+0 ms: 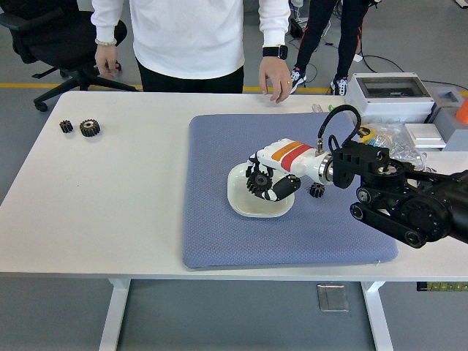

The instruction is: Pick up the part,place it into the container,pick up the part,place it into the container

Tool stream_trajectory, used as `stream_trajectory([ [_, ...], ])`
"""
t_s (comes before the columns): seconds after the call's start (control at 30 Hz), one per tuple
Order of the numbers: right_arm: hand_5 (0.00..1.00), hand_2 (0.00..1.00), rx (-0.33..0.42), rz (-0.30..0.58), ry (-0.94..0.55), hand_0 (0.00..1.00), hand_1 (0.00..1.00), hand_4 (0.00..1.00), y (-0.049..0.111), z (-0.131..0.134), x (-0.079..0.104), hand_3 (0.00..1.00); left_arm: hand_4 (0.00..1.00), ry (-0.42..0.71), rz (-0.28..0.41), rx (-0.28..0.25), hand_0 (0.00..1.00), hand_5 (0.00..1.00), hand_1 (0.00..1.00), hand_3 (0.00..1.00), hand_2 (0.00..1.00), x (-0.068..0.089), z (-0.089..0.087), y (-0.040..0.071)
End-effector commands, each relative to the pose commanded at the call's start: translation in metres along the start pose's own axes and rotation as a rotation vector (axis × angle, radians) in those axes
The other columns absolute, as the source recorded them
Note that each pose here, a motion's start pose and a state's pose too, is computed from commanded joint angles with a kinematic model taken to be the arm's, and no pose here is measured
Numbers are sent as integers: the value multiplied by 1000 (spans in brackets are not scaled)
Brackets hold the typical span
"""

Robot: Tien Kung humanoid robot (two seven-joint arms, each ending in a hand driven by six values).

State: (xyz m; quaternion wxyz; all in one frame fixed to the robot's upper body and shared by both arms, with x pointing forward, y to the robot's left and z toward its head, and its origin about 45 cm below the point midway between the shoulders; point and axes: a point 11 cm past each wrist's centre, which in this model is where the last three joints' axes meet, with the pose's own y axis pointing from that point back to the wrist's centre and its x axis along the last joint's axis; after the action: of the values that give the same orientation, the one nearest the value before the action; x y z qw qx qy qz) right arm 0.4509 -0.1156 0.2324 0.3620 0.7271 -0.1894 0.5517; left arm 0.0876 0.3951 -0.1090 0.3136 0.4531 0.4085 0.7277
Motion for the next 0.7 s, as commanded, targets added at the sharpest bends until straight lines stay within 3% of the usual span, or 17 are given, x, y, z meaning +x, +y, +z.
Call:
stream_trajectory([
  [0.6, 280, 605, -34, -55, -6, 275, 457, 652, -11, 1, 4, 521, 661, -10, -6, -3, 632, 586, 606, 560, 668, -2, 1, 0],
  [0.63, 323, 727, -38, -62, -4, 356, 512, 728, -11, 1, 3, 669, 654, -12, -5, -2, 630, 577, 604, 560, 665, -2, 1, 0],
  [0.7, 323, 727, -44, -75, -2, 356, 512, 728, -12, 2, 2, 669, 654, -14, -5, -1, 630, 577, 604, 560, 665, -1, 0, 0],
])
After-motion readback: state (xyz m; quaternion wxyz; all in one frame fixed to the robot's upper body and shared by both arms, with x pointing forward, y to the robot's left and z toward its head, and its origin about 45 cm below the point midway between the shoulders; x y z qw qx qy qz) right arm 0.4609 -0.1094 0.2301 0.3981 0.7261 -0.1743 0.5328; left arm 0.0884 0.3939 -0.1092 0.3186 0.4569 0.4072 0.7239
